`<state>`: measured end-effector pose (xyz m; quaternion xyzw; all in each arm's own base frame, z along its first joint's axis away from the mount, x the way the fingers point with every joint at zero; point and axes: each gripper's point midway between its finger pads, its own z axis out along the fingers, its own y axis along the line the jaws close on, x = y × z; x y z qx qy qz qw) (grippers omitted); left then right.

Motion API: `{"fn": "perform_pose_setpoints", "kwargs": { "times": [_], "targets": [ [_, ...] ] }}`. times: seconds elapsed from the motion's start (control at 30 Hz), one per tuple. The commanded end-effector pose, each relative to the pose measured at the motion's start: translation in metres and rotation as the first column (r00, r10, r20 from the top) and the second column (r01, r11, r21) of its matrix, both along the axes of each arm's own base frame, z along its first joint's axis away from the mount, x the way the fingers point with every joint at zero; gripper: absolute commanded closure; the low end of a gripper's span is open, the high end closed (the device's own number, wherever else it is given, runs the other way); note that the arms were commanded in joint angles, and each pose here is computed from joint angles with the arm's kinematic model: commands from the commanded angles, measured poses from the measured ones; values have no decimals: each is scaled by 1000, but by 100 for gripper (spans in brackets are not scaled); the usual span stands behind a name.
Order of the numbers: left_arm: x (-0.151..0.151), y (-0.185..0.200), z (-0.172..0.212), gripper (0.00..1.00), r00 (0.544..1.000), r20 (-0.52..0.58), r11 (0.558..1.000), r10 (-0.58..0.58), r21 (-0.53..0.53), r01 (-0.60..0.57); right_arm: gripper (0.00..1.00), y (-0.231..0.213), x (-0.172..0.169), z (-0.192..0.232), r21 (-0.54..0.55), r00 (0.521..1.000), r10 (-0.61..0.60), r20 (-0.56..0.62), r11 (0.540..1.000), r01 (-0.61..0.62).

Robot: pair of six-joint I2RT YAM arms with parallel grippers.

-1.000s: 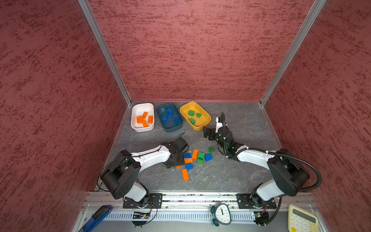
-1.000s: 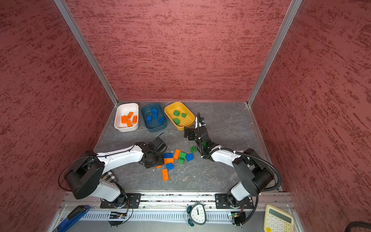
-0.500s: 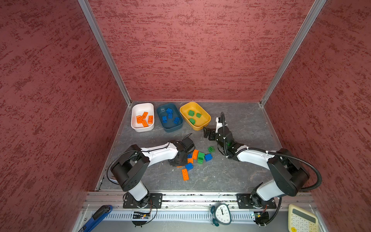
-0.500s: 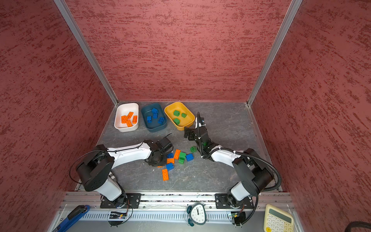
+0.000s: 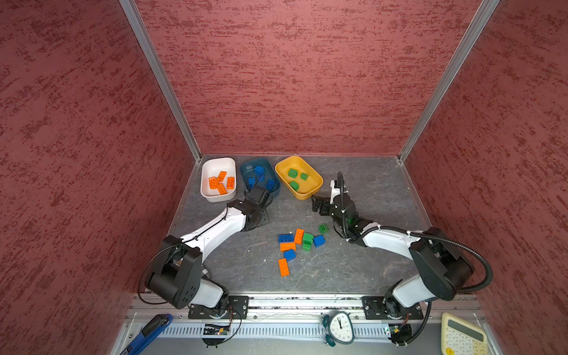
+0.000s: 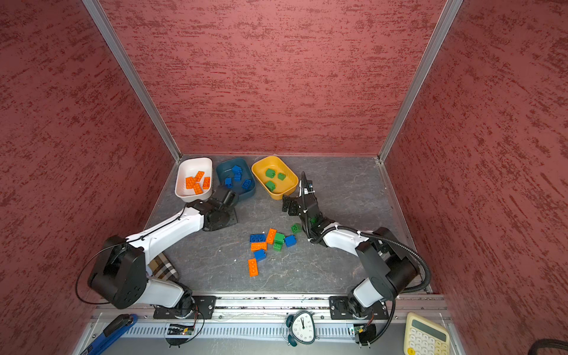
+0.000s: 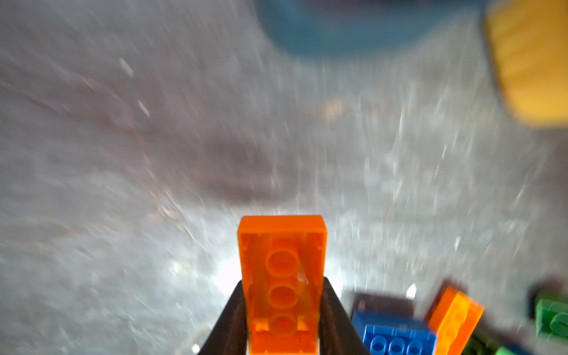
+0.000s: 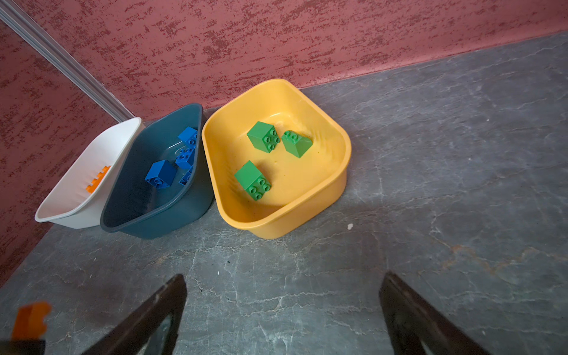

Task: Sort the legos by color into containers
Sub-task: 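Carry orange brick into white bin and open left gripper while right gripper moves toward pile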

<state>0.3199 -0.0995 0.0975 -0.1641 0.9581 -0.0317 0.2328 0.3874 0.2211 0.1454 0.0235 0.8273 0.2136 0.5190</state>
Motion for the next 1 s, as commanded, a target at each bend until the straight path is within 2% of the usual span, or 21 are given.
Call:
{"fn": "perform_pose_setpoints", "kwargs": {
  "times": [0.0, 0.2, 0.33, 0.57, 0.7, 0.77, 0.87, 0.97],
  "targets": [
    [36, 35, 27, 84, 988, 133, 996, 74, 38, -79, 1, -1, 8, 11, 26, 999, -27, 24, 999, 26],
    [83, 94, 64, 84, 932, 296, 972, 211, 35, -232, 1, 4, 12, 16, 26, 999, -14, 34, 1000, 13],
    [110, 130, 76, 84, 897, 340, 952, 283, 15, -306, 1, 4, 13, 18, 21, 999, -13, 36, 1000, 12],
    [152, 179, 69, 85, 871, 329, 926, 363, -25, -377, 1, -1, 8, 23, 21, 999, -19, 45, 1000, 18],
    [174, 198, 62, 83, 874, 303, 922, 379, -40, -386, 1, -1, 2, 22, 6, 999, 8, 35, 1000, -8],
    [183, 202, 57, 77, 884, 277, 923, 377, -34, -383, 1, 1, -1, 19, -7, 999, 28, 24, 1000, -28],
    [193, 203, 56, 55, 895, 264, 930, 359, -17, -367, 1, 10, -6, 15, -34, 995, 104, 10, 994, -103],
    [198, 192, 64, 39, 903, 289, 947, 319, -66, -313, 1, 32, -18, 14, -78, 963, 268, 20, 961, -266]
  ]
}}
